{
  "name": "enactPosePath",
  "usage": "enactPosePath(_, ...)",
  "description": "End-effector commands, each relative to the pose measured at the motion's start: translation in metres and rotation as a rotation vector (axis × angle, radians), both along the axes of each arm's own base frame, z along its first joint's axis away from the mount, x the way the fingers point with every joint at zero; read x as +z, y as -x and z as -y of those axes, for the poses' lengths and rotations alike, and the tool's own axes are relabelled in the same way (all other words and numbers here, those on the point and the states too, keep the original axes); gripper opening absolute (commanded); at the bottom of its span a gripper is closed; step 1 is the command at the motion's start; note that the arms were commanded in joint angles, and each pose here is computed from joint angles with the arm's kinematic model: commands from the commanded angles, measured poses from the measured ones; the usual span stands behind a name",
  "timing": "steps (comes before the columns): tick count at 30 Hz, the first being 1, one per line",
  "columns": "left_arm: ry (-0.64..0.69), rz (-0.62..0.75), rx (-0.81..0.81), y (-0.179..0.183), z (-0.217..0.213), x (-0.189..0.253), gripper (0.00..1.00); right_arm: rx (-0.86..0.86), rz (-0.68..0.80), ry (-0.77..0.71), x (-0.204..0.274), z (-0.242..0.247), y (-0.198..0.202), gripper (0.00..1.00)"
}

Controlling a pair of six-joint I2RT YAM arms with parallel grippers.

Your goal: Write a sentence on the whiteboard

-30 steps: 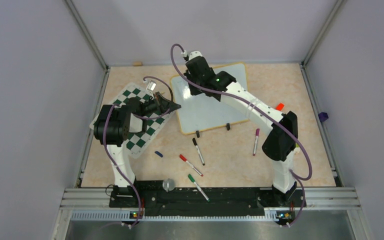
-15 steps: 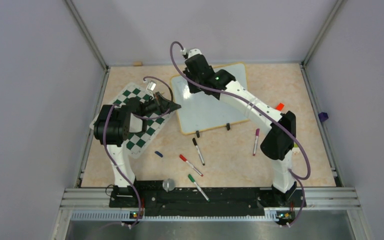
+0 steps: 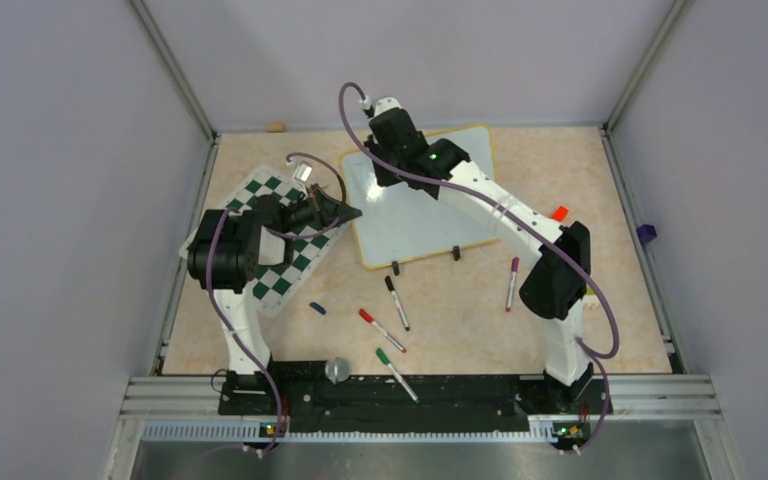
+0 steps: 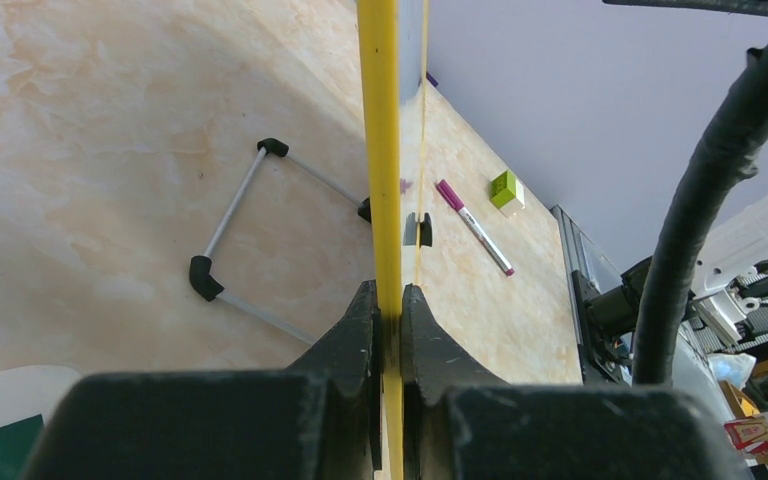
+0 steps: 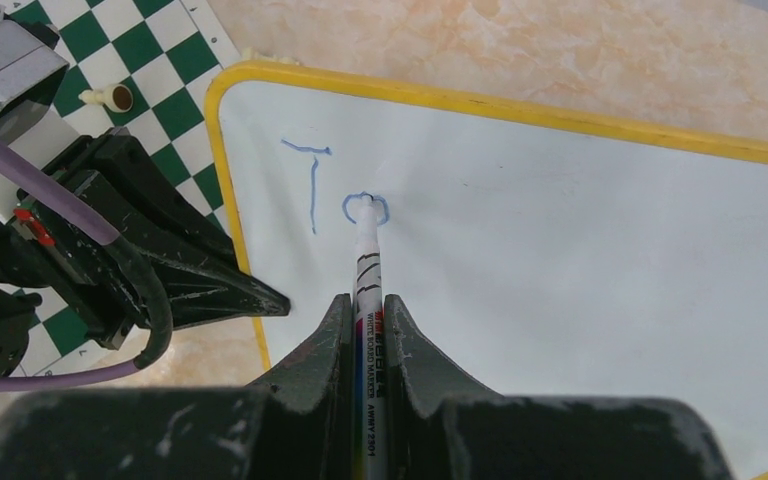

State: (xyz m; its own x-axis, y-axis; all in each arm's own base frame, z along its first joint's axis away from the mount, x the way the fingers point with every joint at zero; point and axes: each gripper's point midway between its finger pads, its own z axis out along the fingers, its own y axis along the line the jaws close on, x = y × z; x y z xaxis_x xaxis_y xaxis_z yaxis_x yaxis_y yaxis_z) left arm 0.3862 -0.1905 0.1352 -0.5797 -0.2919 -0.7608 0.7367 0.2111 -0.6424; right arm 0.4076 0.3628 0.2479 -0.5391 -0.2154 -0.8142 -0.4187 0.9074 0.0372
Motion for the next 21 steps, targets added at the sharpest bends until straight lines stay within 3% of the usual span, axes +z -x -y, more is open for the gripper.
enactPosePath(1,-0.028,0.245,-0.022,0.007,0.001,0.026,0.0,0.012,0.028,-0.05,0.011,-0.011,-0.01,0.0)
enactPosePath(15,-0.025,0.239,-0.017,0.005,0.0,0.026,0.0,0.091,0.147,-0.191,0.059,-0.013,0.006,0.0)
enactPosePath(21,-0.023,0.237,-0.012,0.004,0.0,0.026,0.0,0.049,0.157,-0.162,0.056,0.001,0.007,0.0)
